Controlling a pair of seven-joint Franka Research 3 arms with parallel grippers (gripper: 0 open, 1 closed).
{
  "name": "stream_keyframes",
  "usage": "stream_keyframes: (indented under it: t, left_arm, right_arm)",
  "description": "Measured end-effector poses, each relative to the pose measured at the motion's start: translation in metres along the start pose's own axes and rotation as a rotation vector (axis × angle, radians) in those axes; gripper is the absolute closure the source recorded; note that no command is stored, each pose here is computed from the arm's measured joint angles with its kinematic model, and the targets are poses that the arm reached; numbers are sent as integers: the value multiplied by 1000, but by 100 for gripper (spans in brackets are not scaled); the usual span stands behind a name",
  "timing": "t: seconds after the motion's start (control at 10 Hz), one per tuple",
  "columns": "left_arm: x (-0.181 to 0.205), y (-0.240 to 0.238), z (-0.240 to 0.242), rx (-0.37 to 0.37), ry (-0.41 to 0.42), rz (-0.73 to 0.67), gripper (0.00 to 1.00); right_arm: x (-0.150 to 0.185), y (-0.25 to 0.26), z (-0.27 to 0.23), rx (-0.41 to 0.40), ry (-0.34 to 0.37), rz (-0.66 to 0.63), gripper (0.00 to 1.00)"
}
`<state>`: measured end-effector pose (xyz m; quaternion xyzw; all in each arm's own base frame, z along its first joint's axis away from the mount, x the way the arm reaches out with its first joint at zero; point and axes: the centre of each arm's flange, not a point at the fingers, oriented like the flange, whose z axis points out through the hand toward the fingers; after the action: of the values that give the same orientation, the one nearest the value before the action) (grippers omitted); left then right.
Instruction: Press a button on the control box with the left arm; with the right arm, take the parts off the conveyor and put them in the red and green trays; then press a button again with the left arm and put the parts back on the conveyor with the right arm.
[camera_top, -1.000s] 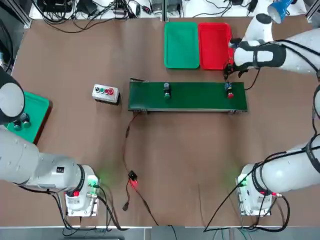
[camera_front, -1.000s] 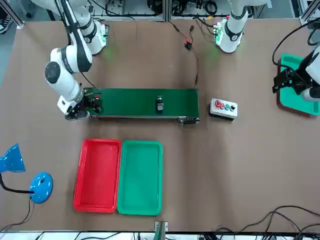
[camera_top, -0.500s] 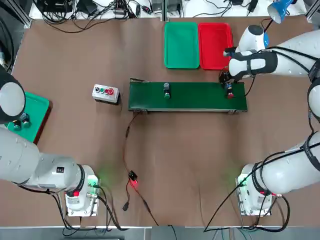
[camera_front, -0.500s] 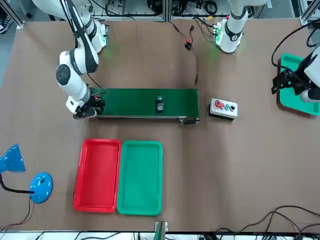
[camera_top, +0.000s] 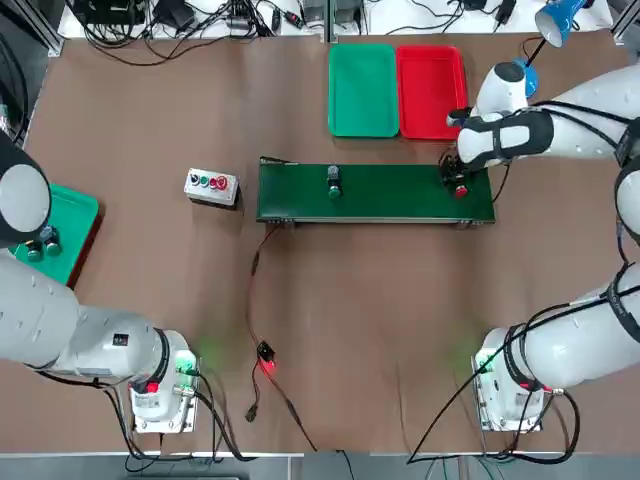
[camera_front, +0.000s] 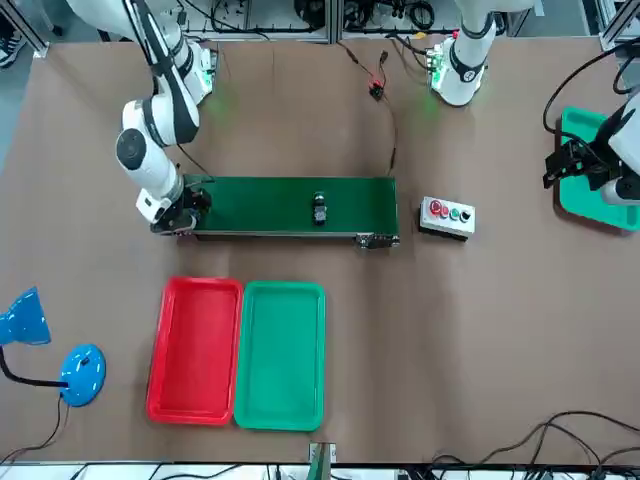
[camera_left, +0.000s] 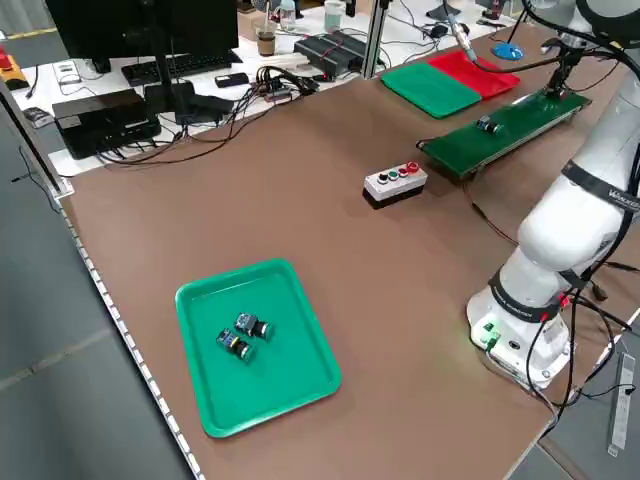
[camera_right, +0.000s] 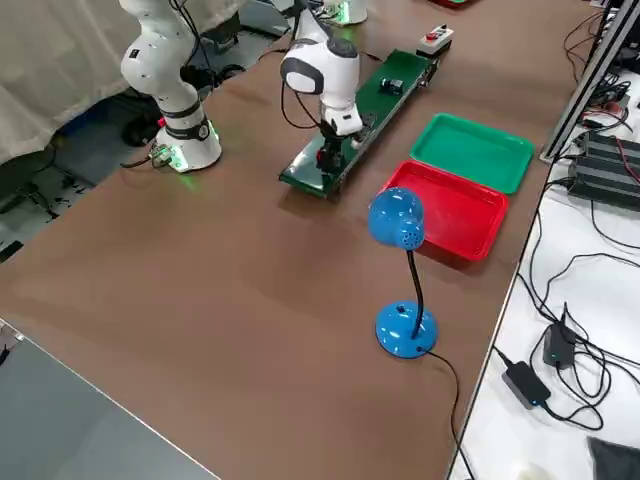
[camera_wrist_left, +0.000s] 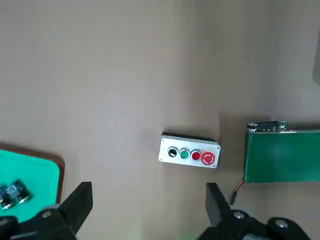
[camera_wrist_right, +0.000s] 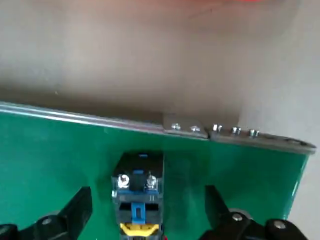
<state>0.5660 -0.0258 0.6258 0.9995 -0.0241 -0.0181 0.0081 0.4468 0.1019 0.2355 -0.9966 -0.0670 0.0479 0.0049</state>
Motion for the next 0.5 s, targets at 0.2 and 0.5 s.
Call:
stream_keyframes:
  t: [0.2,0.5]
  left_arm:
    - [0,-1,0,0,0,-2,0]
    - [0,-1,0,0,0,-2,0]
  right_arm:
    - [0,0,-2,1,4,0,4]
    - [1,-1,-12,4,25,-1,17]
